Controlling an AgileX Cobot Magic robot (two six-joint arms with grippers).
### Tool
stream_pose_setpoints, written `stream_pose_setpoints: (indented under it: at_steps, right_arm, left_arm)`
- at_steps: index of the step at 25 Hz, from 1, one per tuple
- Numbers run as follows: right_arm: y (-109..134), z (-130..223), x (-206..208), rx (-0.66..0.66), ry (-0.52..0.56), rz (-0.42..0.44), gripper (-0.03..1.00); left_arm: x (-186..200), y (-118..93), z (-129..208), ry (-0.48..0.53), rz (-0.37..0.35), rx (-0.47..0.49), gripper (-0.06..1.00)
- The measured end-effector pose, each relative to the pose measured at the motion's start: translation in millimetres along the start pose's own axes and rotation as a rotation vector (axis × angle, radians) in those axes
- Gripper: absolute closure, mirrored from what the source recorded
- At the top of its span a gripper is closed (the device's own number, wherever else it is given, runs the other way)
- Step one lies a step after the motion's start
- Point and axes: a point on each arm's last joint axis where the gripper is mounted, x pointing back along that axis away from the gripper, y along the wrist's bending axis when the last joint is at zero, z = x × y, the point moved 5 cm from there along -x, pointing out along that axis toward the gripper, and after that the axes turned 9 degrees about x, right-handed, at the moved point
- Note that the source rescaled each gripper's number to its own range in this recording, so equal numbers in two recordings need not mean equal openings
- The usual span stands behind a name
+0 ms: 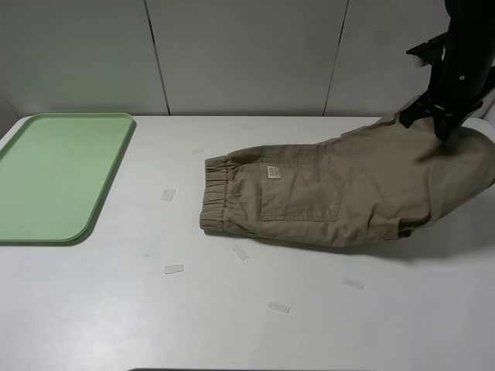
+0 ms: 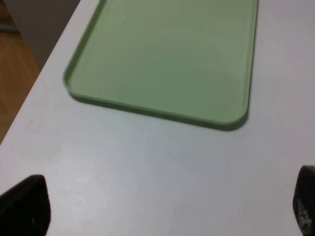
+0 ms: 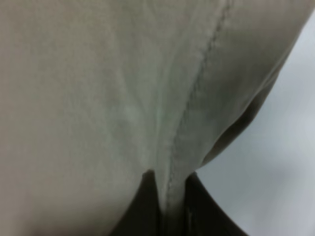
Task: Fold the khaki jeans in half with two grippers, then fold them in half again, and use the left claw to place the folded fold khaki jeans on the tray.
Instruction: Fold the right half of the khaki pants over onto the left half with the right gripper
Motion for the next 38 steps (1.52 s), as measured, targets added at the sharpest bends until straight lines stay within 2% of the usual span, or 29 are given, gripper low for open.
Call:
stream_pose_setpoints:
  at_steps: [7, 10, 13, 17, 25, 30, 34, 38]
  right_arm:
    - [-32.7, -13.1, 37.9, -0.054, -0.045, 0.081, 0.90]
    - [-34.6, -15.7, 43.2, -0.066, -0.062, 0.078, 0.90]
    - [-24.9, -19.0, 45.2, -0.070, -0.072, 0.042, 0.90]
    - [9.1, -33.2, 53.1, -0.015, -0.093, 0.018, 0.90]
    - [112.7, -59.3, 68.4, 0.056, -0.124, -0.028, 0.90]
    - [167.6, -62.9, 75.3, 0.065, -0.134, -0.058, 0.90]
    - [196.9, -62.5, 75.8, 0.106, -0.132, -0.067, 0.90]
    - [208.8, -61.7, 76.5, 0.118, -0.131, -0.070, 0.87]
  left_arm:
    - [0.0, 0.0, 0.0, 0.000, 0.000, 0.000, -0.04]
    - [0.0, 0.0, 0.0, 0.000, 0.000, 0.000, -0.04]
    - [0.0, 0.0, 0.0, 0.000, 0.000, 0.000, -0.04]
    - [0.0, 0.0, 0.0, 0.000, 0.000, 0.000, -0.04]
    - [0.0, 0.0, 0.0, 0.000, 0.000, 0.000, -0.04]
    - [0.0, 0.0, 0.0, 0.000, 0.000, 0.000, -0.04]
    - [0.0, 0.0, 0.0, 0.000, 0.000, 0.000, -0.04]
    - [0.0, 0.0, 0.0, 0.000, 0.000, 0.000, -0.04]
